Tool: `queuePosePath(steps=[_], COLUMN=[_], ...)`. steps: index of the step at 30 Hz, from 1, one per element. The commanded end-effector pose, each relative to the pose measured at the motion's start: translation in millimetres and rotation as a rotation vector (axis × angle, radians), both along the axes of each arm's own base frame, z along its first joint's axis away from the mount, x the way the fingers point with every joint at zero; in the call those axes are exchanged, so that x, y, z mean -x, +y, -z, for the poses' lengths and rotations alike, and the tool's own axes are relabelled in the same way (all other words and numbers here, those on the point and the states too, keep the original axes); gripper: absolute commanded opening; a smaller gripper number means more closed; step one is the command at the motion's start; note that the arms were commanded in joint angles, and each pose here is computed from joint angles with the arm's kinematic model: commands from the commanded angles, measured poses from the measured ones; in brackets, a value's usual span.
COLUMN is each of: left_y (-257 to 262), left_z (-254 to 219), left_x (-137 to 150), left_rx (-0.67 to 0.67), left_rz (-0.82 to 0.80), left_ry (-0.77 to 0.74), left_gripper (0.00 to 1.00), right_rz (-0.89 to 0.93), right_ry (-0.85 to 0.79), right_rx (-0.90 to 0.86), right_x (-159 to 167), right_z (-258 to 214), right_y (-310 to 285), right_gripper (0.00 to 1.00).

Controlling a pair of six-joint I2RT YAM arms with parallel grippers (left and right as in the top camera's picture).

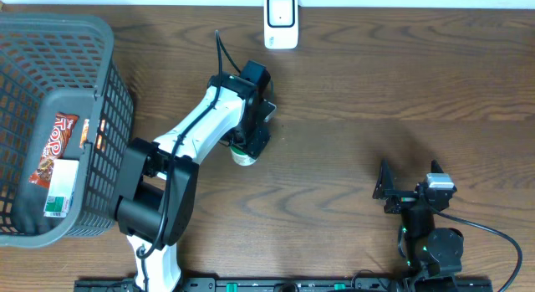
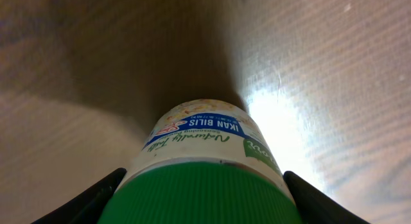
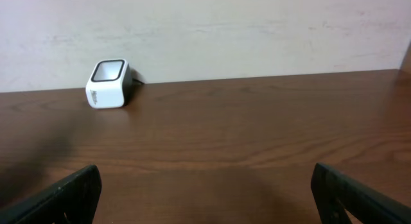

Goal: Scan the item barcode
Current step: 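Carry the bottle to the table center and release it upright, then reach into the basket and grasp the orange tissue pack with the left gripper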

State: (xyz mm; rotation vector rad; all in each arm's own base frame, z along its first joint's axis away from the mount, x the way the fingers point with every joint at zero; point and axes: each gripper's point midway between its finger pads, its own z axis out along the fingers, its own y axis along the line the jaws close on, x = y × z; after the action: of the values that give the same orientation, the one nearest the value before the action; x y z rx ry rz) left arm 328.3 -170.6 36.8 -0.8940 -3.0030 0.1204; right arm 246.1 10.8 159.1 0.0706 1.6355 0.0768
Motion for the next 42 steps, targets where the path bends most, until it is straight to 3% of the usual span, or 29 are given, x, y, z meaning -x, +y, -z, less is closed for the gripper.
queuePosePath(steps=[1, 4, 8, 12, 17, 23, 24, 28, 31, 34, 42], left_y=[-2.7, -1.9, 1.2, 3.7, -6.8, -17.4, -8.1, 99.8, 197.8, 261.8, 351.0], left_z=[6.2, 11.0, 9.8, -8.6, -80.5, -215.8, -234.5, -322.8, -358.7, -357.4, -278.1], left_x=[2.0, 3.9, 7.7, 11.2, 5.5, 21.1, 19.5, 11.5, 41.1, 73.2, 62.4], left_rx=[0.02, 0.019, 0.005, -0.001, 0.07, 0.272, 0.27, 0.171, 0.154, 0.159, 0.091], left_rz=[0.012, 0.002, 0.003, 0.006, 0.019, 0.028, -0.023, -0.578, -1.104, -1.464, -1.842], left_ry=[0.006, 0.008, 0.017, 0.007, -0.154, -0.476, -0.546, -0.929, -1.095, -1.105, -0.788], left_gripper=[0.68, 0.75, 0.97, 0.99, 1.0, 1.0, 1.0, 0.98, 0.98, 0.98, 0.98], right_rz=[-0.007, -0.007, -0.007, -0.007, -0.007, -0.007, -0.007, -0.007, -0.007, -0.007, -0.007], right_ry=[0.001, 0.001, 0.001, 0.001, 0.001, 0.001, 0.001, 0.001, 0.001, 0.001, 0.001], right_rx=[0.006, 0.006, 0.006, 0.006, 0.006, 0.006, 0.006, 0.006, 0.006, 0.006, 0.006], right_x=[0.3, 0.3, 0.3, 0.3, 0.3, 0.3, 0.3, 0.3, 0.3, 0.3, 0.3], right_z=[0.4, 0.4, 0.4, 0.4, 0.4, 0.4, 0.4, 0.4, 0.4, 0.4, 0.4], right_y=[1.8, 1.8, 1.8, 1.8, 1.8, 1.8, 1.8, 1.8, 1.8, 1.8, 1.8], right_gripper=[0.99, 0.99, 0.99, 0.99, 0.99, 0.99, 0.99, 0.99, 0.99, 0.99, 0.99])
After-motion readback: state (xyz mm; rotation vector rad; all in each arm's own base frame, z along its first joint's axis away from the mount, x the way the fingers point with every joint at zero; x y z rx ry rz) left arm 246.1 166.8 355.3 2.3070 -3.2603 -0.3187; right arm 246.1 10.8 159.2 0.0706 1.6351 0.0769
